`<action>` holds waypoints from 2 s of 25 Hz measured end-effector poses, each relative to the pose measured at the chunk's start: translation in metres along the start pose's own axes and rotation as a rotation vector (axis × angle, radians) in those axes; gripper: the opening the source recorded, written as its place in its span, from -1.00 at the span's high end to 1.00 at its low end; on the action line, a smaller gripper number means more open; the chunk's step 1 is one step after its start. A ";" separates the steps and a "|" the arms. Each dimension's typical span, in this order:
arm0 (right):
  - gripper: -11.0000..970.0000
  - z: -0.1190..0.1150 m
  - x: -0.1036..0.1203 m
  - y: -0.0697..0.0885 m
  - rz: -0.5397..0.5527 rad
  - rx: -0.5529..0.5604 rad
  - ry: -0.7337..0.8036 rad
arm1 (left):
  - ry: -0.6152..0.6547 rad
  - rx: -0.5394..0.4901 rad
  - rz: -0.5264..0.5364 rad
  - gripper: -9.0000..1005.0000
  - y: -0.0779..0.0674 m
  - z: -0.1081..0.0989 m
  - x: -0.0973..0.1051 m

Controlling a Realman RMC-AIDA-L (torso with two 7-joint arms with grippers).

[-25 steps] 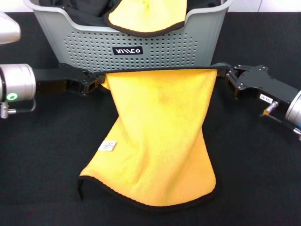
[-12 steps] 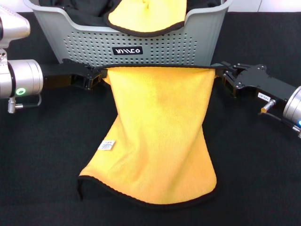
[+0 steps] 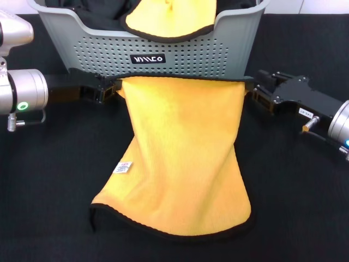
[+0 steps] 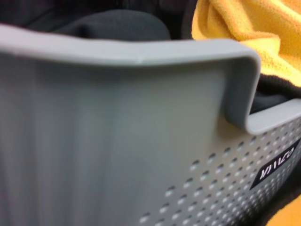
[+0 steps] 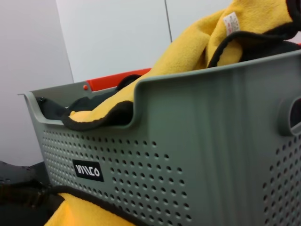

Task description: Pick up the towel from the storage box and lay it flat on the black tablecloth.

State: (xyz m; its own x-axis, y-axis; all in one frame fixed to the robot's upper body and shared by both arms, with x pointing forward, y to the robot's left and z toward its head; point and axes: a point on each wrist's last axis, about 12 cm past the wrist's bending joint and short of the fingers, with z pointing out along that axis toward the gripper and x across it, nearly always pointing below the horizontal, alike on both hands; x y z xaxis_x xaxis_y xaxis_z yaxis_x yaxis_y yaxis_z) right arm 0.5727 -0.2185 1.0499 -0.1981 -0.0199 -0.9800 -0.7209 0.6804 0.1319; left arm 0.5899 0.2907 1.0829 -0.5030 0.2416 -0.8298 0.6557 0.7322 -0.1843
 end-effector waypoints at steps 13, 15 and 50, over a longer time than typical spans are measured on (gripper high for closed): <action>-0.18 -0.011 0.008 -0.002 0.070 0.030 0.003 | 0.017 0.019 0.017 0.20 -0.001 -0.003 0.007; -0.24 -0.011 0.008 -0.002 0.084 0.021 0.013 | 0.012 0.026 0.023 0.11 -0.001 -0.004 0.006; -0.25 -0.073 0.005 0.048 0.065 -0.503 -0.111 | -0.443 0.616 0.347 -0.11 -0.077 -0.069 0.036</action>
State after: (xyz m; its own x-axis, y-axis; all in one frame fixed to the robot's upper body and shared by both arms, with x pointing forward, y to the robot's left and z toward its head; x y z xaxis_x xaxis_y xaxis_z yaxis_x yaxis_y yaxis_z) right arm 0.4887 -0.2401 1.0619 -0.2016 0.1068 -0.9736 -0.9449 0.2405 0.2220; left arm 0.4824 0.2868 1.1038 -0.0321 0.0221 -0.9992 0.9879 0.1523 -0.0284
